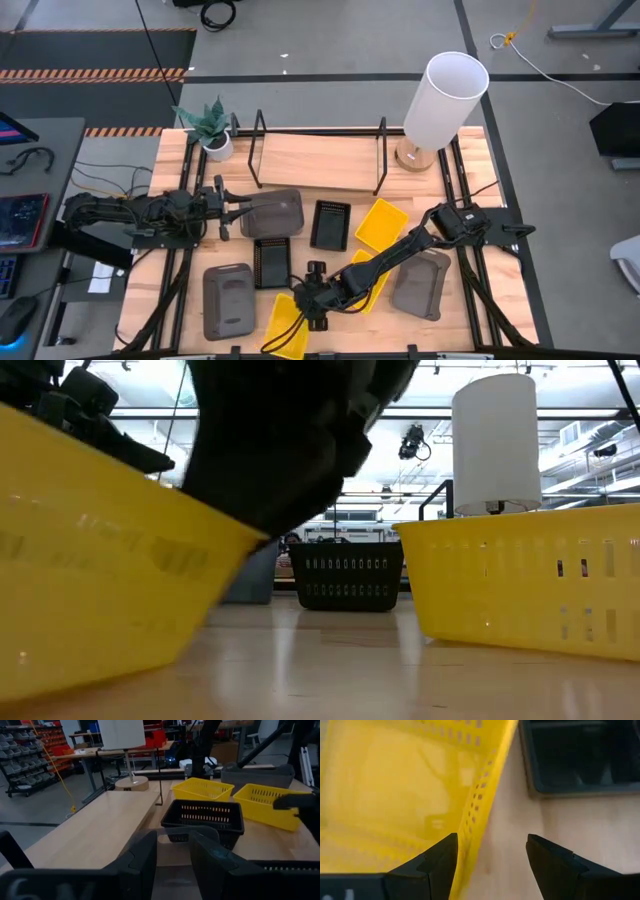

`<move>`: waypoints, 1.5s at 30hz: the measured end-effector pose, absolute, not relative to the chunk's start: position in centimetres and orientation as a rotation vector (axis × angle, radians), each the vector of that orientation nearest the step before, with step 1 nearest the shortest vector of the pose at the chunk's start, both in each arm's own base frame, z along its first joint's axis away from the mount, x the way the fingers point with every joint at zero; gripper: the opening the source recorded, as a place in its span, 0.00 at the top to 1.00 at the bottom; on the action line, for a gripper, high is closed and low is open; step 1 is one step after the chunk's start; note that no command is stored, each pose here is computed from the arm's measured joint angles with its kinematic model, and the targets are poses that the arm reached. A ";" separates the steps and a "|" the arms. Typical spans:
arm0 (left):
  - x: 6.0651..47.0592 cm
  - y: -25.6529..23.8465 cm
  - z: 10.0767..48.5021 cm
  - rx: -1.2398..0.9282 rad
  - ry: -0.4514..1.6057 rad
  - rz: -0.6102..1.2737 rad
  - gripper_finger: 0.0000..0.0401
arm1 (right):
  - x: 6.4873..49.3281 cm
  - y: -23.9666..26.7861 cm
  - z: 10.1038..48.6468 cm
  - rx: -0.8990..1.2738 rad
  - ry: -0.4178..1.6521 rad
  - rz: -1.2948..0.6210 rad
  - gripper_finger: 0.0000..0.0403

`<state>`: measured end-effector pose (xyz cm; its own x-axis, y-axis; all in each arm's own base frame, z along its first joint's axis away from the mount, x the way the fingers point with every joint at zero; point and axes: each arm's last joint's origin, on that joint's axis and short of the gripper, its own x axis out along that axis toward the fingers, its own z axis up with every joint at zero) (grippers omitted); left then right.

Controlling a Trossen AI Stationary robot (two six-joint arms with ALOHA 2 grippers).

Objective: Stack baskets on shelf by color
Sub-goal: Stack the bottom yellow bin on top of the middle yellow bin

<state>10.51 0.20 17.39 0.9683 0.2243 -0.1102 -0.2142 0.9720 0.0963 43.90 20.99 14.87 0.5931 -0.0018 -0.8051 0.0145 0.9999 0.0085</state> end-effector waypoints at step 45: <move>10.5 0.2 17.4 0.083 0.118 0.222 0.70 | 36.1 16.6 27.6 -0.035 1.043 -0.229 0.99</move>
<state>10.51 0.20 17.42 0.9685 0.2246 -0.1076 -0.2149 0.9720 0.0952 36.08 16.63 27.60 0.4820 -0.2046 -0.8519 0.1712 0.9756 -0.1374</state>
